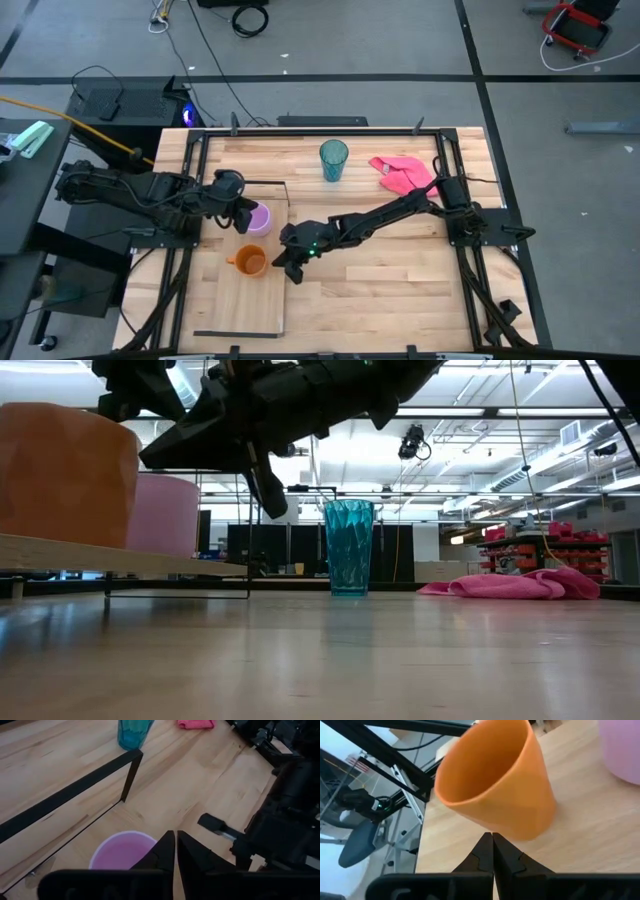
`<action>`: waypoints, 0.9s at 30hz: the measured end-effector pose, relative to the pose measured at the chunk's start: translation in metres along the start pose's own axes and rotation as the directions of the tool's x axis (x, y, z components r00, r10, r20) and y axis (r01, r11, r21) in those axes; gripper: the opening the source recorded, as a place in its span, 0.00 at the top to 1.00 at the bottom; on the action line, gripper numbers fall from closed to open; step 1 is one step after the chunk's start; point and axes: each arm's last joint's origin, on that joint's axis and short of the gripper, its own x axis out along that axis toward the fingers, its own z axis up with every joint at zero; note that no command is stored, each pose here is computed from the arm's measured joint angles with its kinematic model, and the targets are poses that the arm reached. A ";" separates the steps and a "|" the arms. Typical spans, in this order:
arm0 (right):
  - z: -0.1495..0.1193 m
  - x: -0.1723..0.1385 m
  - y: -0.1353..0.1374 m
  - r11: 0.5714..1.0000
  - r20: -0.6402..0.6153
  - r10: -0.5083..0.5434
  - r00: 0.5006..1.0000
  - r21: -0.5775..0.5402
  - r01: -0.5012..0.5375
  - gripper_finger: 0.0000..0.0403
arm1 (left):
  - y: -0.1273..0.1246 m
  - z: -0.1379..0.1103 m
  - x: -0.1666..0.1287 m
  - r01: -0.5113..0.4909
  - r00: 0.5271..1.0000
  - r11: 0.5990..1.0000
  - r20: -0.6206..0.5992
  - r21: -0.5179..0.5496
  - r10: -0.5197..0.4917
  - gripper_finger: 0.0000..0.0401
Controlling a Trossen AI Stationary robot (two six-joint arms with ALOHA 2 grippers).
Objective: Stack small to large cups/mugs on shelf
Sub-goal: Put the blue cup on the shelf
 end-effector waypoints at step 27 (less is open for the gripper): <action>0.120 -0.188 -0.005 0.967 0.199 -0.255 0.946 0.055 0.250 0.96 | 0.008 0.013 0.004 -0.086 0.990 0.996 0.113 0.021 0.084 0.97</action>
